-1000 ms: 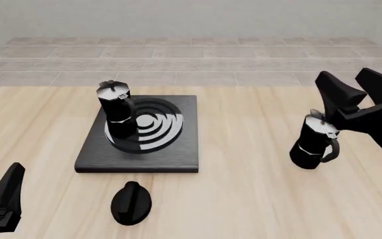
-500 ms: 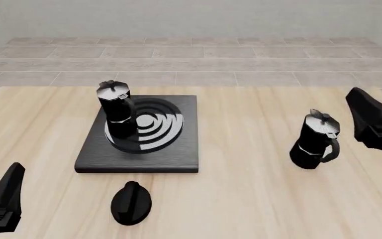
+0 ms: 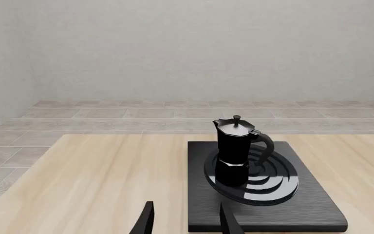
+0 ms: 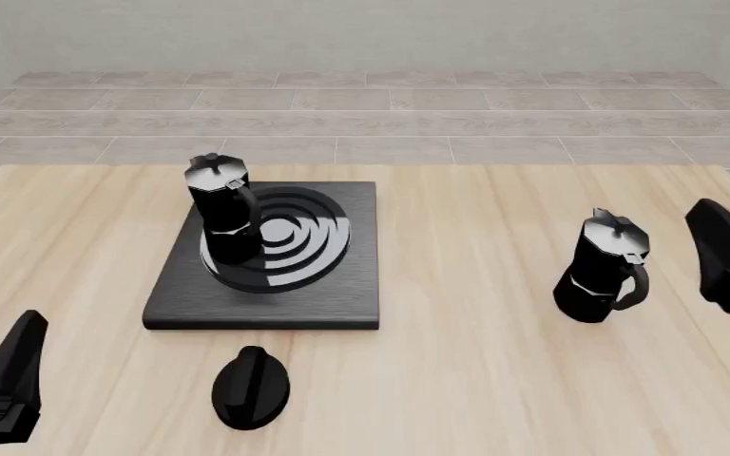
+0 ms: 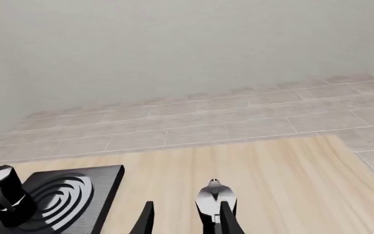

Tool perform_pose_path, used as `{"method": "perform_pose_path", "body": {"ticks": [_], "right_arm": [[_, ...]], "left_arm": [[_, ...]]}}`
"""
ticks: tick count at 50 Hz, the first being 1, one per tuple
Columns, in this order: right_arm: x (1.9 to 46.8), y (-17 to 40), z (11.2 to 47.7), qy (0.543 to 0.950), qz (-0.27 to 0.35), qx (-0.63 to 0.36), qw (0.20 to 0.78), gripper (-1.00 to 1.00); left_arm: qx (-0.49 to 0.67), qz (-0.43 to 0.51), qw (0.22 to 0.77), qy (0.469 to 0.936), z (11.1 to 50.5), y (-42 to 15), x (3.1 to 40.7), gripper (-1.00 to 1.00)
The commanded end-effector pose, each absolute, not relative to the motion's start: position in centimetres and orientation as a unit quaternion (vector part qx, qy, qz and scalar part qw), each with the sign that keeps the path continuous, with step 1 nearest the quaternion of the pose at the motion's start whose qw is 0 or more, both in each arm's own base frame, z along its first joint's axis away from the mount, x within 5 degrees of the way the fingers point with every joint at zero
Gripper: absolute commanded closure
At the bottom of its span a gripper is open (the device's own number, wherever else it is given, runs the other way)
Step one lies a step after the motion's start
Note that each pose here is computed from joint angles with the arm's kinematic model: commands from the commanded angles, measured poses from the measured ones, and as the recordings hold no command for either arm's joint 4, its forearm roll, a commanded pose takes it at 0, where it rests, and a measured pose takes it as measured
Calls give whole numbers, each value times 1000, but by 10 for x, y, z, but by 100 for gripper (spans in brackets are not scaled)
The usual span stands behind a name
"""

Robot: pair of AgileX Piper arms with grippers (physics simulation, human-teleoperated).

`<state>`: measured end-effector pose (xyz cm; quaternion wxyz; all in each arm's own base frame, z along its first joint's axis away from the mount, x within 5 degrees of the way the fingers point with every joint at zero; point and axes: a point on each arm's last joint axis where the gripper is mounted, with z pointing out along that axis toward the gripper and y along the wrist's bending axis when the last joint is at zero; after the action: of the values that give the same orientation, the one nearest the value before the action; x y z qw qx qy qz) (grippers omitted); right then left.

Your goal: Put both moka pots on the stove.

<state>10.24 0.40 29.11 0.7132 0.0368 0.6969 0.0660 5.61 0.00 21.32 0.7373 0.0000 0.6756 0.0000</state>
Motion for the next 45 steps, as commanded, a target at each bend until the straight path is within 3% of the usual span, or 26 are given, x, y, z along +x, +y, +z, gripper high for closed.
{"method": "perform_pose_path", "body": {"ticks": [1, 45], "right_arm": [[91, -2, 290, 698, 48, 59, 712, -100], [80, -11, 281, 703, 11, 104, 704, -100]], "left_arm": [[0, 0, 737, 676, 213, 0, 56, -100], [0, 0, 737, 676, 213, 0, 56, -100]]}}
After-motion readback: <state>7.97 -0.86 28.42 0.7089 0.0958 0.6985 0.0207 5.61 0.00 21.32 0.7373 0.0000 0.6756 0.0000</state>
